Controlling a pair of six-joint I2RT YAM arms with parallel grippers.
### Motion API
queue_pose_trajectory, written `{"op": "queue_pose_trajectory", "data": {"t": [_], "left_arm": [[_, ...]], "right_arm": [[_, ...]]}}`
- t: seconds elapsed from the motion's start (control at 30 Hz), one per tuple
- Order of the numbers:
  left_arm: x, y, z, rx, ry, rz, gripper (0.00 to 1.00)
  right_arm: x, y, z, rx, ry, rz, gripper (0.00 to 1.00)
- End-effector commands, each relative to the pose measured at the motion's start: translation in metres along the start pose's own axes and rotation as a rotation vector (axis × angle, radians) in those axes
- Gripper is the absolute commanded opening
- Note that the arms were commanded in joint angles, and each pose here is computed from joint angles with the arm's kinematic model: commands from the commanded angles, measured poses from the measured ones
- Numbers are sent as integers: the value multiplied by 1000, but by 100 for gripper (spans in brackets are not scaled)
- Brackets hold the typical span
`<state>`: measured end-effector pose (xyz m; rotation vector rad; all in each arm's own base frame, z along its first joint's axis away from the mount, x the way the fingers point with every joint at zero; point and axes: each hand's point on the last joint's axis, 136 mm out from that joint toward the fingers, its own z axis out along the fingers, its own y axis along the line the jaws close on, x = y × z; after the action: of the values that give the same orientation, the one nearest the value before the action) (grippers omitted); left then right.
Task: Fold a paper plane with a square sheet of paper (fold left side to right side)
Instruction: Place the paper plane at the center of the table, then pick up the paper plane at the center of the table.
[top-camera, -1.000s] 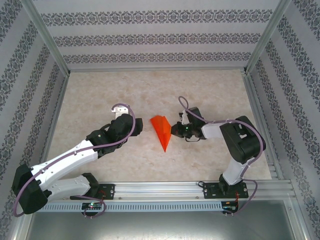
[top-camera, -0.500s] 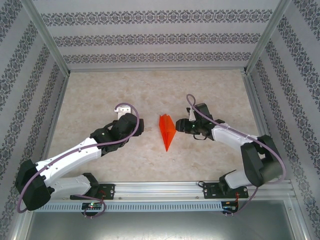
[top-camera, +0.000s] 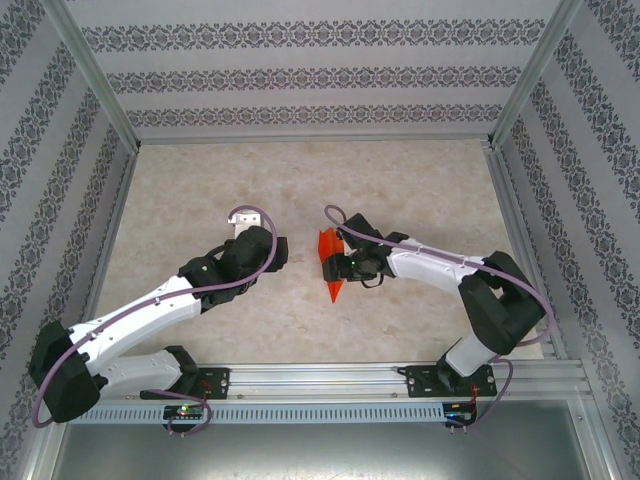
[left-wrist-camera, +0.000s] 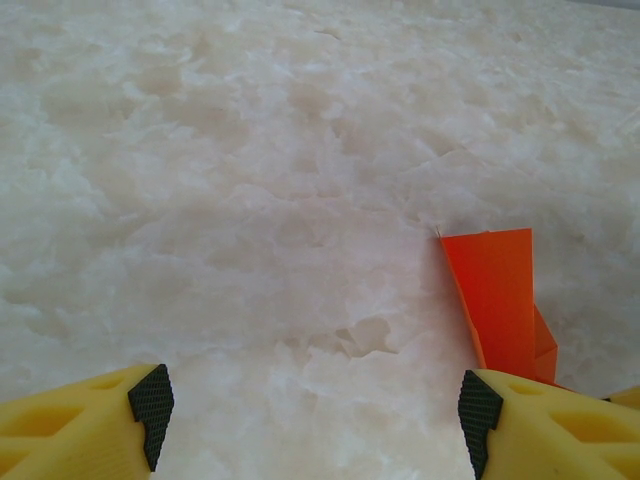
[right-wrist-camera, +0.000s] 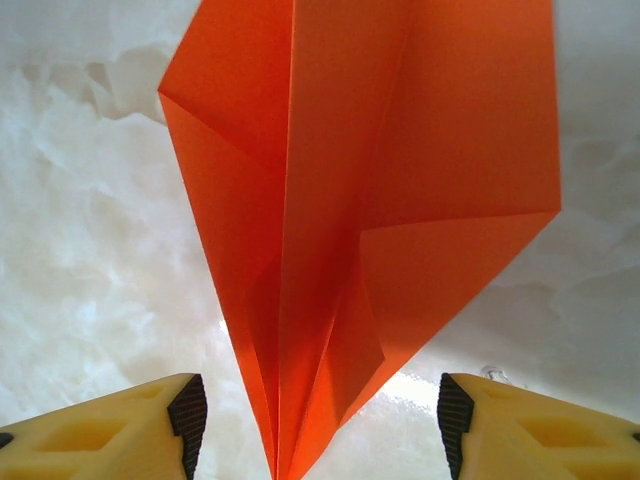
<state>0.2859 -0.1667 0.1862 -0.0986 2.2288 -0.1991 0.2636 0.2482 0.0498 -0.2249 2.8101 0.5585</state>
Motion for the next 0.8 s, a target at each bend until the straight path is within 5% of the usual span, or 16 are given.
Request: {"op": "queue_pose_trajectory", "data": {"t": [0.0, 0.53, 0.77], "left_arm": [[-3, 9, -3, -19, -18, 16, 78], [-2, 16, -7, -36, -24, 18, 78], [-1, 19, -12, -32, -29, 28, 79]], "right_arm": [[-4, 3, 4, 31, 11, 10, 61], [-2, 6, 30, 113, 66, -25, 31], [-40, 1, 2, 158, 2, -10, 5]]}}
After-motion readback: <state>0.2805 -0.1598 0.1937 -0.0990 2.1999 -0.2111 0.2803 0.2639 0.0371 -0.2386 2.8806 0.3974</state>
